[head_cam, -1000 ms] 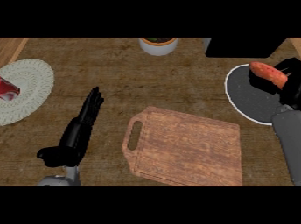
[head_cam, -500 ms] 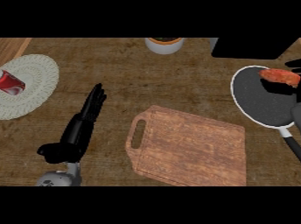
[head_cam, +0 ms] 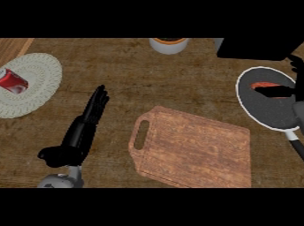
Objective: Pick the sweet potato from the cutting board and place it in the pan
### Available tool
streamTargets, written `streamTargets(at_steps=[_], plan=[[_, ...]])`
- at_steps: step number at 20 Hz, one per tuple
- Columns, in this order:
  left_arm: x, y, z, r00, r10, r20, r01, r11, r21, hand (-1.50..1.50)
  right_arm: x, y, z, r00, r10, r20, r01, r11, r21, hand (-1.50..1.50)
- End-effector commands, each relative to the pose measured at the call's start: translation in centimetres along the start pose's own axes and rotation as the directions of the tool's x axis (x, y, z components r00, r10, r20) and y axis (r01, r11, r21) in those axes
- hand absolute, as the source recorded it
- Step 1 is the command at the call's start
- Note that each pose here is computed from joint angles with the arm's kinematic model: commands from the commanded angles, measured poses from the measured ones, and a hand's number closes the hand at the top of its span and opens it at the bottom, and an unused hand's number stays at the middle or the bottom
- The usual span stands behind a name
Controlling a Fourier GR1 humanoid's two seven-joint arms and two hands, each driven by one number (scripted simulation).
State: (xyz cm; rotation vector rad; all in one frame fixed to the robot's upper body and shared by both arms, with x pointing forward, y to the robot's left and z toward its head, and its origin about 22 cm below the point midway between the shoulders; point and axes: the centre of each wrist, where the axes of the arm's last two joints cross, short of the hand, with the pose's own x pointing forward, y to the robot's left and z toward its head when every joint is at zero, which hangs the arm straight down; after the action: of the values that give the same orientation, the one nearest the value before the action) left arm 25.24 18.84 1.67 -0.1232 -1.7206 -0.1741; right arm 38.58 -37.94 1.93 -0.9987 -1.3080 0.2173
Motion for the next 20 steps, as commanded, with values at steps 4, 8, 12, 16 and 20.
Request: streamTargets(at_steps=[4,8,12,16,20], plan=[[0.2,1.0,-0.2,1.0,-0.006,-0.01,0.006,1.0,0.0,0.0,-0.8,-0.7,0.0,0.962,-0.256,0.091,0.267,0.955,-0.132,-1.5],[-0.4,1.3,0.2,1.0,0.002,-0.027,-0.001,1.0,0.02,0.0,-2.7,-2.3,0.0,0.927,-0.369,0.069,0.375,0.919,-0.118,-1.5],[0.2,1.3,-0.1,1.0,-0.023,-0.012,0.023,0.998,0.051,0.0,-5.7,-4.7,0.5,0.866,-0.494,0.071,0.498,0.866,-0.051,-1.5],[-1.7,1.2,2.2,1.0,-0.009,-0.03,0.011,0.998,0.062,0.0,-8.8,-8.0,1.2,0.822,-0.563,0.083,0.557,0.826,0.087,-1.5],[-0.3,1.8,3.1,1.0,-0.007,-0.024,0.009,0.998,0.061,0.0,-11.8,-6.4,4.0,0.827,-0.552,0.105,0.533,0.83,0.167,-1.5]])
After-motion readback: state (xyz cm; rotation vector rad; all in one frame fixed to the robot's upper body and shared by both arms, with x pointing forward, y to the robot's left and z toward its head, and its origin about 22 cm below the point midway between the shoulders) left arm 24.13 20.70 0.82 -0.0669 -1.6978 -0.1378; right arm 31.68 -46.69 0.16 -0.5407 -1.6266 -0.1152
